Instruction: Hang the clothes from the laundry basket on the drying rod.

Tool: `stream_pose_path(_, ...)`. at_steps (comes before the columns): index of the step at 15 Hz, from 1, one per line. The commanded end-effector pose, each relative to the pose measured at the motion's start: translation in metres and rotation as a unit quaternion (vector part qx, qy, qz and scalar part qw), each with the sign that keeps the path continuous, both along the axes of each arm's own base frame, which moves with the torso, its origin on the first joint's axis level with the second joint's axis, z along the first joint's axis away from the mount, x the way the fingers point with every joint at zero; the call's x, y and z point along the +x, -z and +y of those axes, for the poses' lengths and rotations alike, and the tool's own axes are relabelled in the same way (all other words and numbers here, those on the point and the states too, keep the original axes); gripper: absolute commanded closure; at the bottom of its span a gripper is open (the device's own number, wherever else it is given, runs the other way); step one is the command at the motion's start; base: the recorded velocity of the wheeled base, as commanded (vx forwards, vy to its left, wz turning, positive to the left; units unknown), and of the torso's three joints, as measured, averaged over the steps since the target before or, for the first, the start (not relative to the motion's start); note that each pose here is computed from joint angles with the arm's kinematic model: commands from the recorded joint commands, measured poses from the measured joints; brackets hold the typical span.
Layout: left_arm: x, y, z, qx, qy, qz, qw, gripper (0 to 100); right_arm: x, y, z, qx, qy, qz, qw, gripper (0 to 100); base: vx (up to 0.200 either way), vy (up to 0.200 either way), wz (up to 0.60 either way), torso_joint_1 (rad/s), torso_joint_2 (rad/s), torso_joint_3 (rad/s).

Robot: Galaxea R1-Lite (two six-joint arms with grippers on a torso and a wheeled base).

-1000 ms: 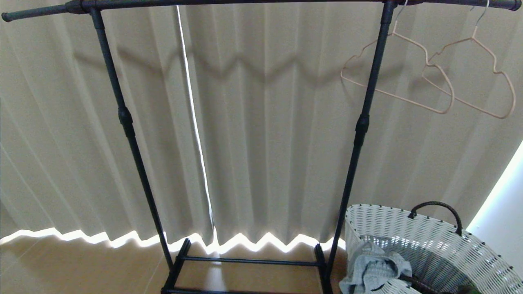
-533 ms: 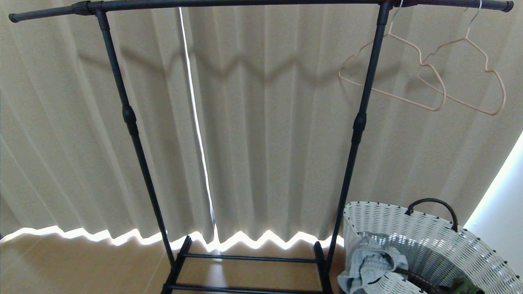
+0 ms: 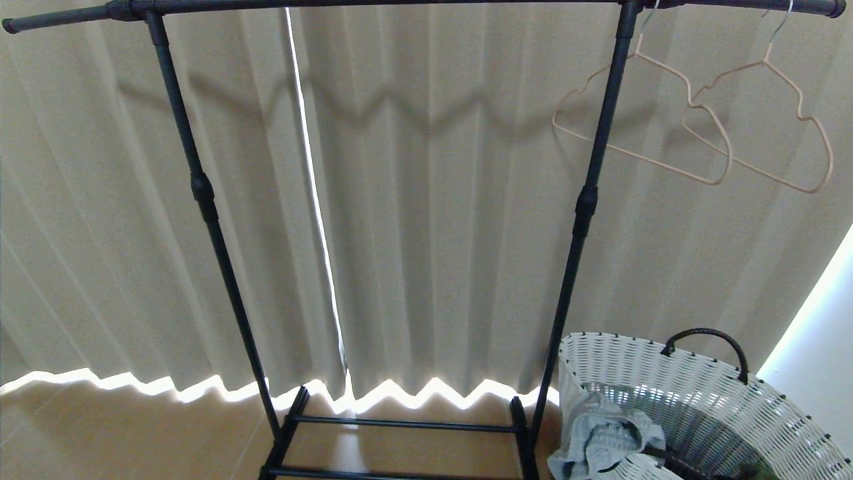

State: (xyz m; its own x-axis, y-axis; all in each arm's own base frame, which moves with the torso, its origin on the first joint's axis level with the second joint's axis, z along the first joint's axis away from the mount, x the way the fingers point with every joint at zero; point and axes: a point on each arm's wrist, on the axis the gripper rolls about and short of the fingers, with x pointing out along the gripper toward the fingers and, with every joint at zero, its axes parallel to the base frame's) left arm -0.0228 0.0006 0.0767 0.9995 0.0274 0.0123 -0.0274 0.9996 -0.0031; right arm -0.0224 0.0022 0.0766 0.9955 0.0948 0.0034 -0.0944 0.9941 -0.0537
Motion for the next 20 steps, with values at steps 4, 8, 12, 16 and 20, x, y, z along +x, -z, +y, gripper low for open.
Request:
stream_pose_path(4, 0.000, 0.000, 0.000, -0.001, -0.002, -0.001, 1.0000, 0, 0.000, 0.000, 0.000, 0.000, 0.000, 0.001, 1.0000, 0, 0.000, -0.200, 0.00, 0.005, 0.00, 0.002)
stream_pose_path(8, 0.000, 0.000, 0.000, -0.001, -0.001, -0.001, 1.0000, 0, 0.000, 0.000, 0.000, 0.001, 0.000, 0.000, 1.0000, 0, 0.000, -0.050, 0.00, 0.001, 0.00, 0.001)
stream_pose_path(12, 0.000, 0.000, 0.000, -0.005, -0.002, -0.001, 1.0000, 0, 0.000, 0.000, 0.000, 0.002, 0.002, 0.000, 1.0000, 0, 0.000, 0.000, 0.00, 0.000, 0.00, 0.000)
stream_pose_path(16, 0.000, 0.000, 0.000, -0.008, -0.002, -0.001, 1.0000, 0, 0.000, 0.000, 0.000, -0.007, 0.001, 0.000, 1.0000, 0, 0.000, 0.000, 0.00, 0.000, 0.00, 0.000)
stream_pose_path(20, 0.000, 0.000, 0.000, -0.009, -0.001, -0.001, 1.0000, 0, -0.004, -0.029, -0.001, 0.006, -0.012, -0.012, 0.9998, 0, 0.000, 0.000, 0.00, 0.000, 0.00, 0.000)
